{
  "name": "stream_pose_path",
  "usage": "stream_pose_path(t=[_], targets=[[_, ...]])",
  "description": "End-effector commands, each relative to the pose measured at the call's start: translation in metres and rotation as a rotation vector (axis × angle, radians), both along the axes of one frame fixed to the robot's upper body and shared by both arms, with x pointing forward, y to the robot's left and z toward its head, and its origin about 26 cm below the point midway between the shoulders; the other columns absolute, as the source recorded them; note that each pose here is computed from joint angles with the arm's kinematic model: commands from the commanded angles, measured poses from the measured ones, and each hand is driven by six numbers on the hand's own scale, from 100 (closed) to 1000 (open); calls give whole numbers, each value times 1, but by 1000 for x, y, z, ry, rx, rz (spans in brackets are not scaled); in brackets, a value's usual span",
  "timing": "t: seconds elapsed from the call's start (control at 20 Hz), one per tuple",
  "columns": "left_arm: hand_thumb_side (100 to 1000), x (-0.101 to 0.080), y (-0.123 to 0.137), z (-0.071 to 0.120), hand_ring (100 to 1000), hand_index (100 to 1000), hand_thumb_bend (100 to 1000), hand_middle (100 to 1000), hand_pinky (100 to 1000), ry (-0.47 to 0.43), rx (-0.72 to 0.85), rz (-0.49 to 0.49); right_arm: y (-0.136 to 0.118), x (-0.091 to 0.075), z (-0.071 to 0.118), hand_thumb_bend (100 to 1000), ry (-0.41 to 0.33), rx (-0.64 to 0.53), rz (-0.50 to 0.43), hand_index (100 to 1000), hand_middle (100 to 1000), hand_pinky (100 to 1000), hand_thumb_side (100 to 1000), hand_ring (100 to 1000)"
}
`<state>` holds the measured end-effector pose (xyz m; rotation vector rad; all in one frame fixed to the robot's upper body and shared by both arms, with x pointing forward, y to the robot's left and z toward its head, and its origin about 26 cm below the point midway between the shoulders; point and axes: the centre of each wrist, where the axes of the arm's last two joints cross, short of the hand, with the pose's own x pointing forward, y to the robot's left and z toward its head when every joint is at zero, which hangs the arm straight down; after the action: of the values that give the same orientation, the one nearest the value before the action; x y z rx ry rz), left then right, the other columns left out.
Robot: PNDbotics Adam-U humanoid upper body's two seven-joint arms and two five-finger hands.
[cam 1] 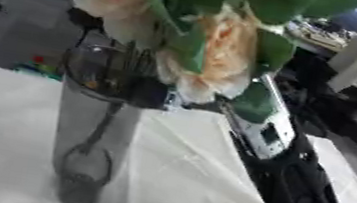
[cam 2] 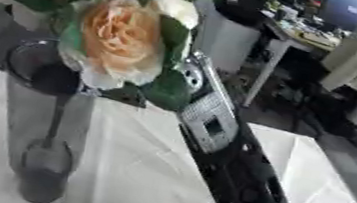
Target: Arrange flowers into the vase.
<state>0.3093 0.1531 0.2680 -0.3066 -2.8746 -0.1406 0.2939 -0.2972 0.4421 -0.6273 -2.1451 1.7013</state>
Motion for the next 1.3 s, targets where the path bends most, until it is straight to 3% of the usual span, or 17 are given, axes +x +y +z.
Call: stream_pose_path(t=[0.05, 0.25, 1.05, 1.3], targets=[[1000, -3, 1, 4, 799, 933, 100, 880, 731, -24, 6, -3, -5, -8, 10, 740, 12, 2, 17, 1000, 1000, 1000, 1000, 1000], [1000, -3, 1, 4, 798, 933, 100, 880, 729, -24, 8, -1, -6, -12, 10, 783, 50, 9, 42, 1000, 1000, 1000, 1000, 1000], [1000, -2, 5, 4, 798, 933, 100, 878, 726, -23, 21, 17, -18, -20, 1, 800, 108, -10, 33, 1000, 1000, 1000, 1000, 1000], [1000, -3, 5, 4, 798, 934, 100, 878, 726, -23, 25, 16, -19, -23, 0, 792, 126, 20, 73, 1000, 1000, 1000, 1000, 1000]])
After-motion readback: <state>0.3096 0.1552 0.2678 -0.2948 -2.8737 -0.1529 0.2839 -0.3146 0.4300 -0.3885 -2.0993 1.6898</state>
